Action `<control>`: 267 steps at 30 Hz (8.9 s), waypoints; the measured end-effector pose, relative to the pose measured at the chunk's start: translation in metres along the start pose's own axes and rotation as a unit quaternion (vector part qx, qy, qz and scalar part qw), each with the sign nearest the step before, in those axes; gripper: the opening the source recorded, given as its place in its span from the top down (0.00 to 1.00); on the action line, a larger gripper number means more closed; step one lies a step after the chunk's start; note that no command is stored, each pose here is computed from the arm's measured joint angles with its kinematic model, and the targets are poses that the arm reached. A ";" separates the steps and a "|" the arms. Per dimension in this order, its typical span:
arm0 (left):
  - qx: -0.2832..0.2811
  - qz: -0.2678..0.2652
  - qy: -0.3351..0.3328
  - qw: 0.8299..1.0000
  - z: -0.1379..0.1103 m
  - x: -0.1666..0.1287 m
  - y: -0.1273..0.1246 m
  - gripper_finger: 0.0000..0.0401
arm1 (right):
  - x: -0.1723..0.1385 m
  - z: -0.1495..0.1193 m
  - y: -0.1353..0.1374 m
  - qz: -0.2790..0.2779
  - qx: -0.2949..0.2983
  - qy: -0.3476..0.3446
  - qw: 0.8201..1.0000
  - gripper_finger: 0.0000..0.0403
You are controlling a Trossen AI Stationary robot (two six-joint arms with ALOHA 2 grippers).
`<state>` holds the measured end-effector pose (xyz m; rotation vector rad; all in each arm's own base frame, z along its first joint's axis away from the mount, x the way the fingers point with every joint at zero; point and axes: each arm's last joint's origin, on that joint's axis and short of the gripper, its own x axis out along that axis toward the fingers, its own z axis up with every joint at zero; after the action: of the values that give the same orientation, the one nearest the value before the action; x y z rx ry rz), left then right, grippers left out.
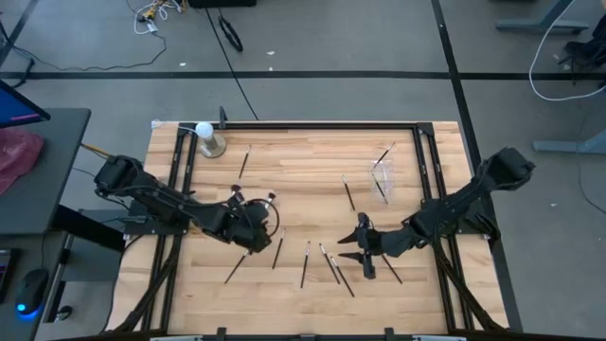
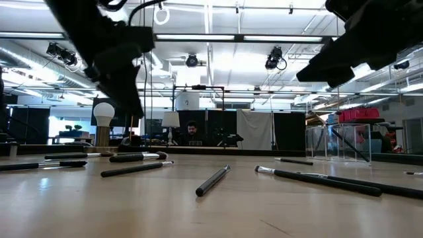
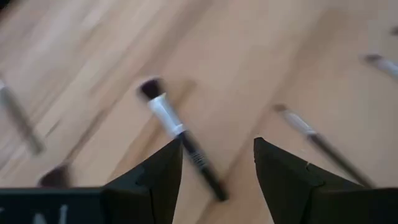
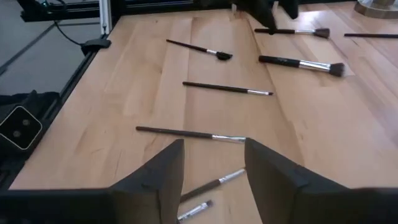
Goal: Sort items
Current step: Put the silver powder brush into the transparent organizer, then put the silver highlighter brush into the transparent organizer
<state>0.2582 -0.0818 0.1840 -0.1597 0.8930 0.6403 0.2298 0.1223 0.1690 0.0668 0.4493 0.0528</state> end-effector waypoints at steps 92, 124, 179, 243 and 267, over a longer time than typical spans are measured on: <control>0.051 -0.307 -0.401 0.861 0.036 0.007 -0.029 0.80 | 0.060 0.040 0.004 -0.096 -0.050 -0.307 0.945 0.93; 0.046 -0.243 -0.325 0.913 0.027 0.027 -0.023 0.54 | -0.117 0.050 -0.126 -0.438 0.223 -0.018 0.871 0.92; 0.040 -0.245 -0.320 0.914 0.027 0.028 -0.023 0.54 | -0.094 -0.034 -0.170 -0.396 0.321 0.057 0.858 0.51; -0.262 0.032 -0.079 0.961 -0.127 0.042 0.097 0.62 | -0.004 0.040 0.012 -0.004 -0.049 -0.078 0.996 0.68; -0.143 -0.124 -0.201 0.961 -0.093 0.019 0.054 0.96 | -0.001 0.042 0.003 -0.019 -0.031 -0.078 0.996 0.68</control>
<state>0.1732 -0.0660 0.1179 -0.3806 0.3775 0.5389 0.2473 0.1233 0.2072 0.0007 0.2927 0.0235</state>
